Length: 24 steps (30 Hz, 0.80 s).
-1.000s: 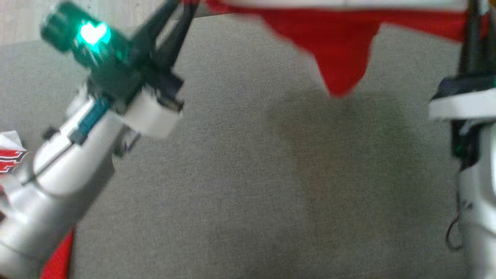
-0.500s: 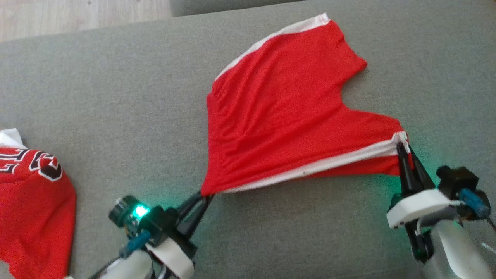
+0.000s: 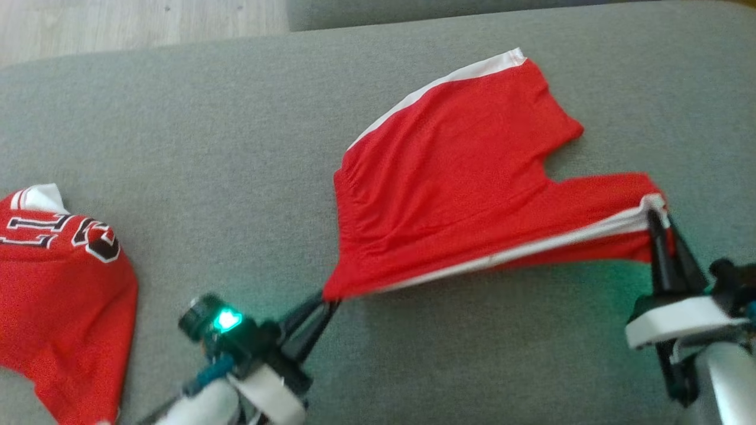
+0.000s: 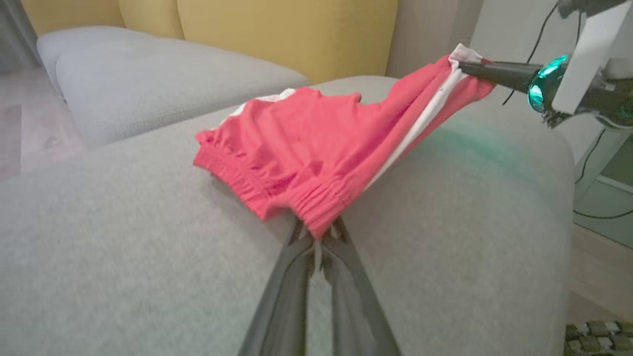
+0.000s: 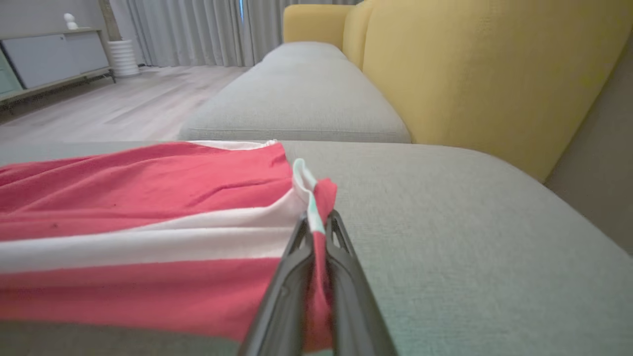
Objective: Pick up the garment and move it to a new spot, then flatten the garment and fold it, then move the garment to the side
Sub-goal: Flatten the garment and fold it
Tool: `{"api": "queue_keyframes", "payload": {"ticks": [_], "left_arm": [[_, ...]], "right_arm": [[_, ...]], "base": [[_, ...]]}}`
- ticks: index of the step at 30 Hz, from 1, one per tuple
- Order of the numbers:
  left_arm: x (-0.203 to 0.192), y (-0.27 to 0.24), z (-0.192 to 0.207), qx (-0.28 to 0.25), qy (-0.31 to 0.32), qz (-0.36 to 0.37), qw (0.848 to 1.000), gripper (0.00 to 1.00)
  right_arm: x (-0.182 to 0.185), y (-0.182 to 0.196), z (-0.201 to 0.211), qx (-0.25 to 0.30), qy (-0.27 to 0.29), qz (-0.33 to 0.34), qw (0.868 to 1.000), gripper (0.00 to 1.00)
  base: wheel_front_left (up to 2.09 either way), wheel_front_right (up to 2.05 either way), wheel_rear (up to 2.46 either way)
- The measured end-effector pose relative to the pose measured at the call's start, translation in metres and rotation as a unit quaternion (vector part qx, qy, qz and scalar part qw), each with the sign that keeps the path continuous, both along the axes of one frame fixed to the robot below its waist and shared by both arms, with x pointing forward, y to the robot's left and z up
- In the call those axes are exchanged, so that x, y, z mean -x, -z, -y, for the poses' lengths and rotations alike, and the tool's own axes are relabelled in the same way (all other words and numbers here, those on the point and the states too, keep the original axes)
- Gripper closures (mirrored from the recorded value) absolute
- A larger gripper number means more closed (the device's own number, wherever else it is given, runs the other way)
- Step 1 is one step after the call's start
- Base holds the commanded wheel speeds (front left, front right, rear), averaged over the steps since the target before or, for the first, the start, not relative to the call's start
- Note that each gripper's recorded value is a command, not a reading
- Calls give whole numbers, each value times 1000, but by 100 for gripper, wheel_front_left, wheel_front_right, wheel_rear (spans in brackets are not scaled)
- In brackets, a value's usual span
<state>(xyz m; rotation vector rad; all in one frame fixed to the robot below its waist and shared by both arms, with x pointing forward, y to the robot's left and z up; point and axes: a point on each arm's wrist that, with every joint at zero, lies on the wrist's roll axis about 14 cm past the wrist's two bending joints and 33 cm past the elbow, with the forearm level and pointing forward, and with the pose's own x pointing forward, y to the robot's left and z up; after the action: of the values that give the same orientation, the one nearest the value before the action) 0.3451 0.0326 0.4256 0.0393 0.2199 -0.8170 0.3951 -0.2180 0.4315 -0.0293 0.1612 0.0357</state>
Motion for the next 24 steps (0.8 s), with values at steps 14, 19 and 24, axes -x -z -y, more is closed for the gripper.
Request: {"api": "queue_keyframes", "payload": {"ticks": [14, 19, 24], "left_arm": [[-105, -26, 5, 39, -50, -9, 998, 100], [-129, -2, -3, 22, -70, -25, 997, 100], [-143, 23, -7, -1, -73, -41, 996, 100]], "right_arm": [[-120, -37, -24, 39, -60, 61, 996, 100], [-148, -8, -43, 41, -88, 26, 995, 100], [-163, 25, -56, 41, -106, -19, 993, 90]], "base": [[0, 0, 0], [0, 0, 0], [0, 0, 0]]}}
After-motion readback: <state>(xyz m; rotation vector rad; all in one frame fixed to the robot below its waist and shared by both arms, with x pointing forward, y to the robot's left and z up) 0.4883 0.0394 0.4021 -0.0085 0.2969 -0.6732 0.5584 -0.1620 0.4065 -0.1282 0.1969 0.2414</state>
